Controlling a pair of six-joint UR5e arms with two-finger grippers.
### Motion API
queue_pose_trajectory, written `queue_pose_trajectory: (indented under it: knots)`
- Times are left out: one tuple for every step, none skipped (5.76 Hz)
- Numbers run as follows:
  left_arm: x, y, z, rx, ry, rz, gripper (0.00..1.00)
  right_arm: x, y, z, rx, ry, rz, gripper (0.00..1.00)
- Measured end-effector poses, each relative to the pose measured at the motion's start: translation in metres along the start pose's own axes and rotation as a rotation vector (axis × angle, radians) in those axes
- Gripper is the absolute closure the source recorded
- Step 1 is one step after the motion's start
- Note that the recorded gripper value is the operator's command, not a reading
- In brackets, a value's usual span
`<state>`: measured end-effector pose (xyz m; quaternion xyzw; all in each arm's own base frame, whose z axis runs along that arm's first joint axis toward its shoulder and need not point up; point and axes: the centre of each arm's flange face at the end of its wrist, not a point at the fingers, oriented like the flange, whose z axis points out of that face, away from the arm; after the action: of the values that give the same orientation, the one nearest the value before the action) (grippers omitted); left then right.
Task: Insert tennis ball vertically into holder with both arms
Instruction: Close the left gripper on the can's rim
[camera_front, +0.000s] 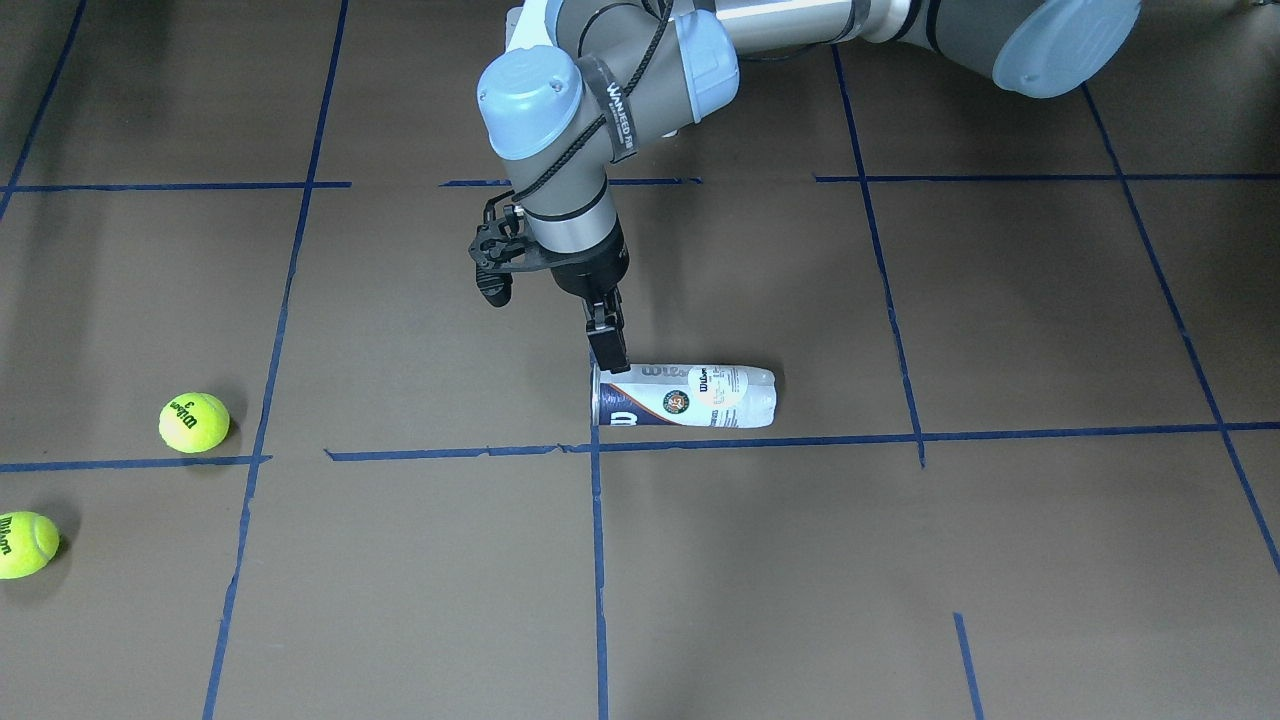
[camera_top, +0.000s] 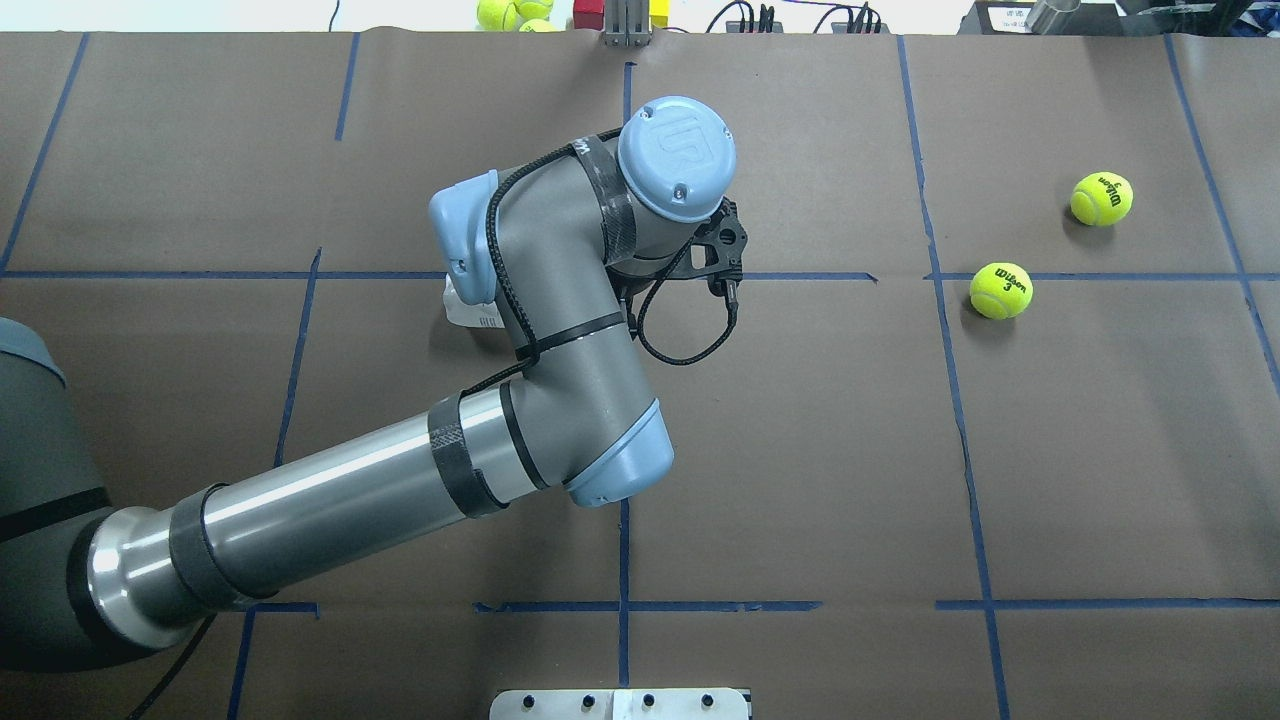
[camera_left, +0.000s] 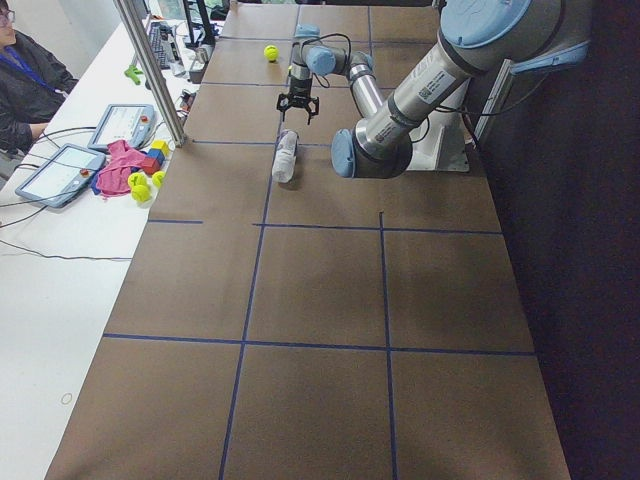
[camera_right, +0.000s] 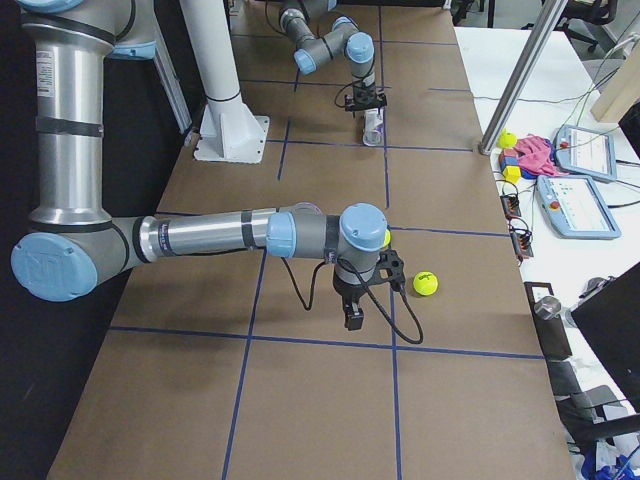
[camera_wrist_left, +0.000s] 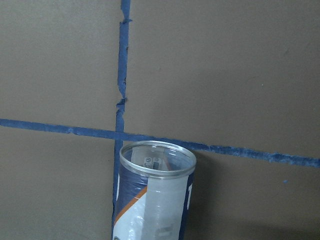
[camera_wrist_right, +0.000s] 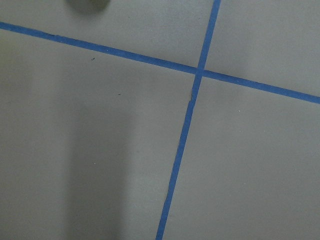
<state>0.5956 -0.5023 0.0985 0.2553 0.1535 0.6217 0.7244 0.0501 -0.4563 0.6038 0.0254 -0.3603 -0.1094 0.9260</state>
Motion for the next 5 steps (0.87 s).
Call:
queue_pose_trajectory:
  knots:
    - [-0.002,-0.007,0.007,-0.013,-0.007,0.006,0.00,0.000,0.000,0.000,0.000,0.000,0.000,0.00]
    - [-0.006,-0.013,0.016,-0.015,-0.011,0.006,0.00,0.000,0.000,0.000,0.000,0.000,0.000,0.00]
    - [-0.010,-0.016,0.030,-0.009,-0.019,0.007,0.00,0.000,0.000,0.000,0.001,0.000,-0.001,0.00]
    - [-0.013,-0.018,0.044,-0.002,-0.030,0.008,0.00,0.000,0.000,0.000,0.001,0.000,-0.001,0.00]
    - [-0.016,-0.019,0.055,-0.003,-0.035,0.008,0.00,0.000,0.000,0.000,0.000,0.000,0.000,0.00]
